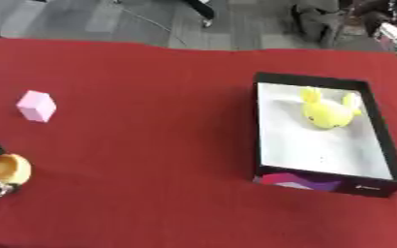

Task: Pick up the objects with one hand, pass them to the other hand, and then place them into the box on the other side of the table.

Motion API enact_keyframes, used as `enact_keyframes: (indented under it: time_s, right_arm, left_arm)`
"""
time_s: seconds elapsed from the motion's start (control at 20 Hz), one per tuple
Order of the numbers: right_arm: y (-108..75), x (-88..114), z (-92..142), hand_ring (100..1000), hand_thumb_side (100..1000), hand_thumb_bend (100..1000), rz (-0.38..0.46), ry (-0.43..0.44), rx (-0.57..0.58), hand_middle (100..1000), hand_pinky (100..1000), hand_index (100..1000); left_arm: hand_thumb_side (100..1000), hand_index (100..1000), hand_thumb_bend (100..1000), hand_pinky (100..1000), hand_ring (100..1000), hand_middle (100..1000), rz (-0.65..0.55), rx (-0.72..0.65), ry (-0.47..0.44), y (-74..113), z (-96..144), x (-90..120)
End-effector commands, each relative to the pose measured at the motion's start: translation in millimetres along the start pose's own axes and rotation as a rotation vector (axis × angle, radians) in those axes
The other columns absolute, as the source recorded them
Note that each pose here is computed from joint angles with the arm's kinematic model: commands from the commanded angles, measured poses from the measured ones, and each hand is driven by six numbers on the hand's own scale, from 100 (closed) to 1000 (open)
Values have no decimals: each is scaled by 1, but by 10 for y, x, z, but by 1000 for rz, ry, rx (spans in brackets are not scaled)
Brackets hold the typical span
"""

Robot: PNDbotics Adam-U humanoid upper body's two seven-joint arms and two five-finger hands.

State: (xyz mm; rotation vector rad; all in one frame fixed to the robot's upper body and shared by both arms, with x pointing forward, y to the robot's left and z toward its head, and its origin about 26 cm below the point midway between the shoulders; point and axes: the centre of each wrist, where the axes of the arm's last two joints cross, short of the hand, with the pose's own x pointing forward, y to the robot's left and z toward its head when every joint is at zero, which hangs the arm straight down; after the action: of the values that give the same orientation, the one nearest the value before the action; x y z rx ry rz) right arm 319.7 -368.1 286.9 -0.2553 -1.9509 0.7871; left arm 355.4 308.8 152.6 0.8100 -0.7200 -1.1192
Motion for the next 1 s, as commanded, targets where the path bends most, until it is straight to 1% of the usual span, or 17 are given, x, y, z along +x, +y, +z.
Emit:
enact_keyframes:
  time_s: [0.05, 0.15, 0.25, 0.3, 0.35, 0.45, 0.7, 0.85, 1.0]
  right_arm:
    - [-76, 71, -3, 1000, 439, 100, 33, -8, -5, 800, 1000, 1000]
    - [-79, 72, -1, 1000, 437, 100, 34, -8, -5, 800, 1000, 1000]
    - [-83, 73, 0, 1000, 437, 100, 36, -8, -6, 799, 1000, 1000]
    - [-84, 72, 1, 1000, 437, 100, 36, -7, -6, 799, 1000, 1000]
    - [-85, 73, 1, 1000, 436, 100, 36, -7, -6, 799, 1000, 1000]
    - [-87, 76, 0, 1000, 435, 100, 36, -8, -5, 800, 1000, 1000]
    - [-94, 88, -1, 1000, 432, 100, 36, -13, -6, 799, 1000, 1000]
    - [-87, 108, -7, 1000, 429, 100, 34, -23, -2, 796, 1000, 1000]
    - [-51, 183, -27, 1000, 409, 100, 47, -61, 16, 784, 998, 1000]
  left_arm:
    - [198, 730, 307, 854, 819, 731, 68, -119, 117, 129, 69, -43]
    - [220, 732, 215, 854, 819, 732, 68, -126, 106, 157, 118, -39]
    - [225, 733, 167, 852, 818, 732, 64, -130, 93, 201, 191, -39]
    - [228, 735, 121, 850, 816, 732, 61, -126, 88, 231, 231, -40]
    - [222, 735, 107, 848, 815, 732, 57, -120, 83, 262, 273, -40]
    - [203, 735, 100, 839, 812, 730, 46, -101, 73, 333, 363, -35]
    - [193, 732, 100, 821, 797, 719, 19, -24, 41, 515, 583, 42]
    - [195, 716, 100, 778, 754, 682, 1, 57, 1, 607, 731, 156]
    - [207, 708, 100, 739, 708, 644, 4, 166, -80, 675, 888, 354]
